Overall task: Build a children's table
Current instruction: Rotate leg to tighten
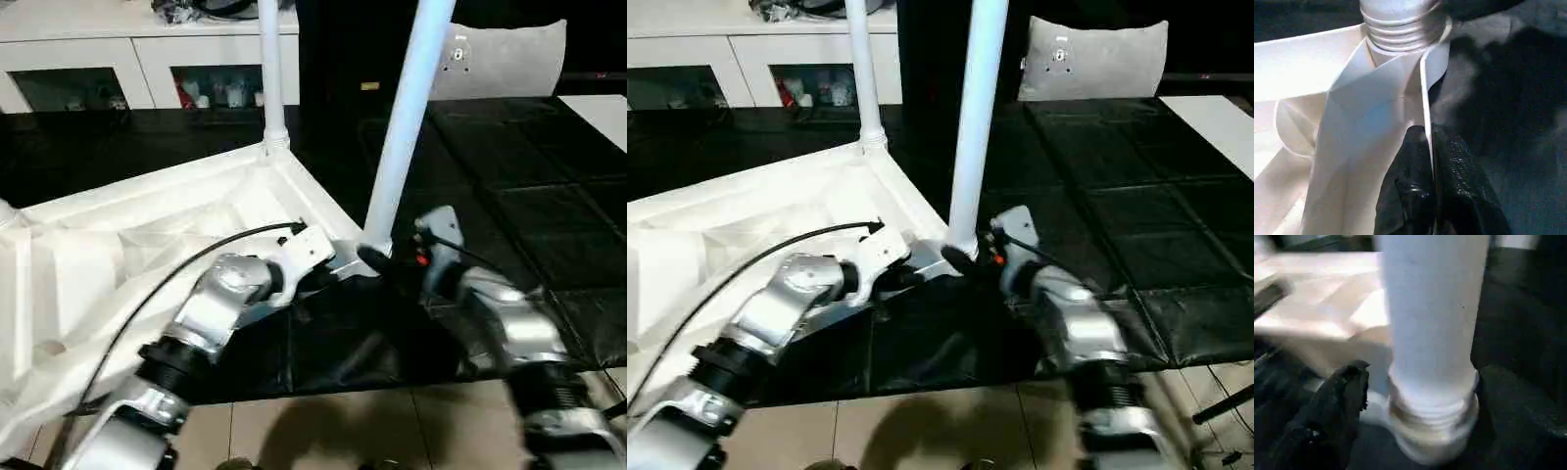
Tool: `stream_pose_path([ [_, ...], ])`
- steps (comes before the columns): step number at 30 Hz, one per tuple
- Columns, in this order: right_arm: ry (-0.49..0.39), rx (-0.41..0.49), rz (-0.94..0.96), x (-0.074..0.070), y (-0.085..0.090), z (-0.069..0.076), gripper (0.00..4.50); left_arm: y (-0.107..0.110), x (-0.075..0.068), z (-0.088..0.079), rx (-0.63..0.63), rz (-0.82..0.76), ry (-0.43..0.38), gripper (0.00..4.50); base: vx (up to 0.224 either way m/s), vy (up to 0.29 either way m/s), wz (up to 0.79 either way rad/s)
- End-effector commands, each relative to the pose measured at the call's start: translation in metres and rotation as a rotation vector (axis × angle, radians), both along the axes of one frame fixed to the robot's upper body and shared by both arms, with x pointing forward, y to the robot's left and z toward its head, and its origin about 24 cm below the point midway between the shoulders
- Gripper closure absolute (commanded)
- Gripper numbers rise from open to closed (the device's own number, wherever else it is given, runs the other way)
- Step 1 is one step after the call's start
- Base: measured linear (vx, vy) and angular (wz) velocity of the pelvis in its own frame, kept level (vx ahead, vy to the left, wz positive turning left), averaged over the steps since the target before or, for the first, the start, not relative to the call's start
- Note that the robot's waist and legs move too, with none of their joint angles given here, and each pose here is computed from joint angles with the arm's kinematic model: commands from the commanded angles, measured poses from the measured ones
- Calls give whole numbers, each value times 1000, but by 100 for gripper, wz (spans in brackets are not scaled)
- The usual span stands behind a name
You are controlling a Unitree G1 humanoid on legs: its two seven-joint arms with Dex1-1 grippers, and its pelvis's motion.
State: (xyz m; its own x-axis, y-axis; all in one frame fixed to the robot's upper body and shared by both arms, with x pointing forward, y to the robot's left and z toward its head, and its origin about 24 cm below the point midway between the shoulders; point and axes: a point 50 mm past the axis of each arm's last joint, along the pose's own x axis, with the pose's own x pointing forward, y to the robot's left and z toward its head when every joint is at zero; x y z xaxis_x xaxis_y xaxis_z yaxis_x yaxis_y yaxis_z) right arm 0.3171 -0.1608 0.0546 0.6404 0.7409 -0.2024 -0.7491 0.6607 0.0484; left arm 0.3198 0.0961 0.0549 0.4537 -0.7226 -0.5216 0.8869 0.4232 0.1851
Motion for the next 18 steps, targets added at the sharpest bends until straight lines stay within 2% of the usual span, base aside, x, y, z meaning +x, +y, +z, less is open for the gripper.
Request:
stream_pose_path([
  [1,-37,-13,119,-3,6,7,25,-2,1,10,11,-87,-50,450,0,0,0],
  [3,-43,-41,173,-5,1,10,7,2,-2,9,33,-148,-47,450,0,0,0],
  [6,-62,-108,289,-7,-7,16,7,10,-11,7,85,-301,-26,450,0,0,0],
  [11,-39,-108,397,-11,-10,19,7,17,-17,5,137,-415,-6,450,0,0,0],
  [18,24,-89,536,-17,-11,20,61,27,-23,4,187,-543,29,450,0,0,0],
])
